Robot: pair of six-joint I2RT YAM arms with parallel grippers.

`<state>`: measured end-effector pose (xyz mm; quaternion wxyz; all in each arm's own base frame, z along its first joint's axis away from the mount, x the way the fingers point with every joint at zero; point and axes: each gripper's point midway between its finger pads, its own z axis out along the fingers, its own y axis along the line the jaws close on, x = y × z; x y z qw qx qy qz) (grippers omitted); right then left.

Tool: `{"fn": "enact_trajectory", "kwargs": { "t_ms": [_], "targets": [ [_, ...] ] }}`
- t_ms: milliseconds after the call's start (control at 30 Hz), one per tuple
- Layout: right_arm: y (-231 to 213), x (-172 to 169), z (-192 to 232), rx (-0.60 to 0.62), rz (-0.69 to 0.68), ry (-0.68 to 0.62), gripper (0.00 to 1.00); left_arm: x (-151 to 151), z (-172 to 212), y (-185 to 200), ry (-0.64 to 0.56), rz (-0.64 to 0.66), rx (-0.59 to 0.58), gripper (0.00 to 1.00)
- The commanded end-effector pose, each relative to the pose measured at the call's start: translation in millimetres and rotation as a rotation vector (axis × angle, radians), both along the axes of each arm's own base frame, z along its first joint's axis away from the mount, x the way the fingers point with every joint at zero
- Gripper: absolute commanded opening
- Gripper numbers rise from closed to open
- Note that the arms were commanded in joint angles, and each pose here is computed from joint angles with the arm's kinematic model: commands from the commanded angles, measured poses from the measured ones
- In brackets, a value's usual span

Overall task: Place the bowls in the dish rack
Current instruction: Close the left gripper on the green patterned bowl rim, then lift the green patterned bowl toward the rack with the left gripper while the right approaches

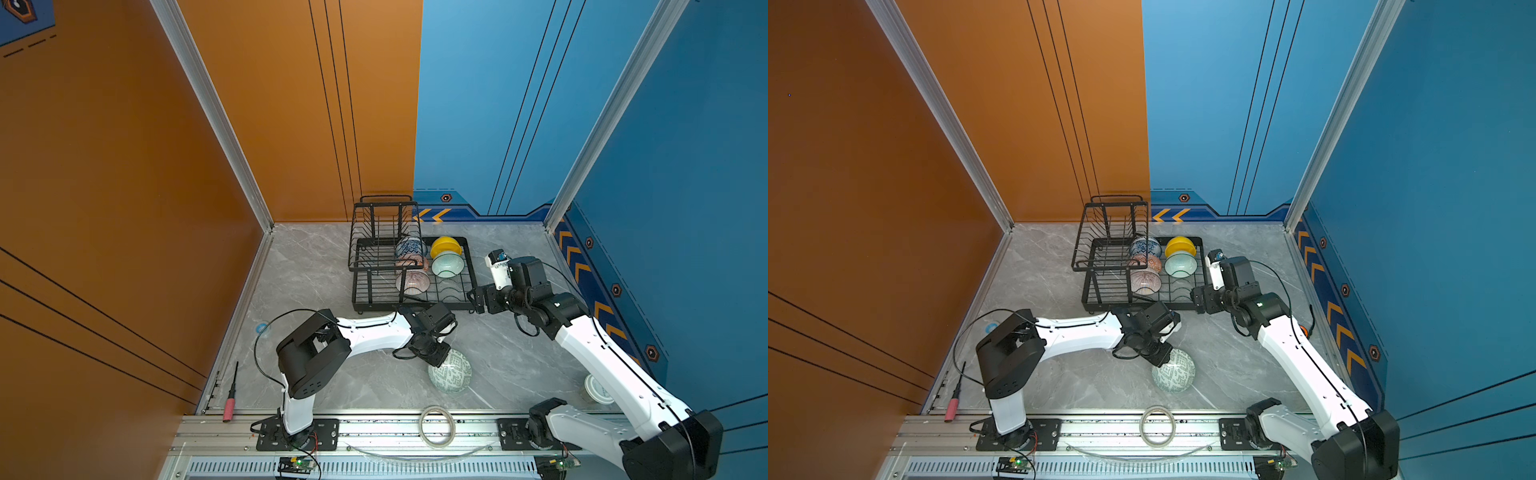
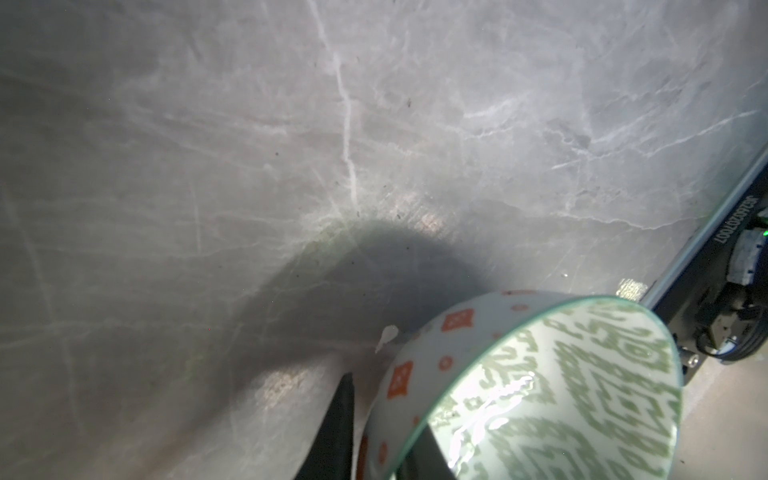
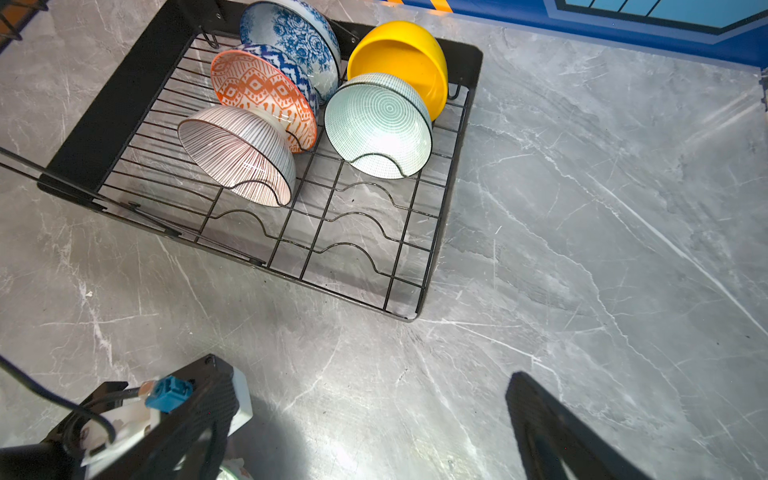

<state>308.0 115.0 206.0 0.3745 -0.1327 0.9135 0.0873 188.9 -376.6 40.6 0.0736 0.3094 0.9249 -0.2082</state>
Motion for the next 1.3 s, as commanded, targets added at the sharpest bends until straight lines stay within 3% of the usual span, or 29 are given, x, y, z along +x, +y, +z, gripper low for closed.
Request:
{"fn": "enact_trajectory", "kwargs": {
  "t_ms": [0,167,433,867,1267],
  "targets": [
    [-3.3,-9.2,-1.0,-0.004,0.013,0.010,1.00,-2.0,-0.4,0.5,0.009,-0.007,0.004,0.11],
    [-4.5,-10.6,2.4,0.001,0.011,-0.001,1.00,3.4,10.6,3.8,-0.015,0.006,-0.013,0.00],
    [-0.5,-15.3,11.8,0.049,0.023,-0.008,1.00,19.1,45.0,14.7,-0.119,0.045,-0.033,0.00],
    [26.9,-25.9,88.4,0.246,0.090,-0.103,1.00,73.6,164.3,44.5,-0.556,0.206,-0.131,0.00],
    [59.8,-40.5,112.2,0.280,0.154,-0.103,1.00,101.0,243.5,61.4,-0.768,0.403,-0.336,0.00]
  ]
}}
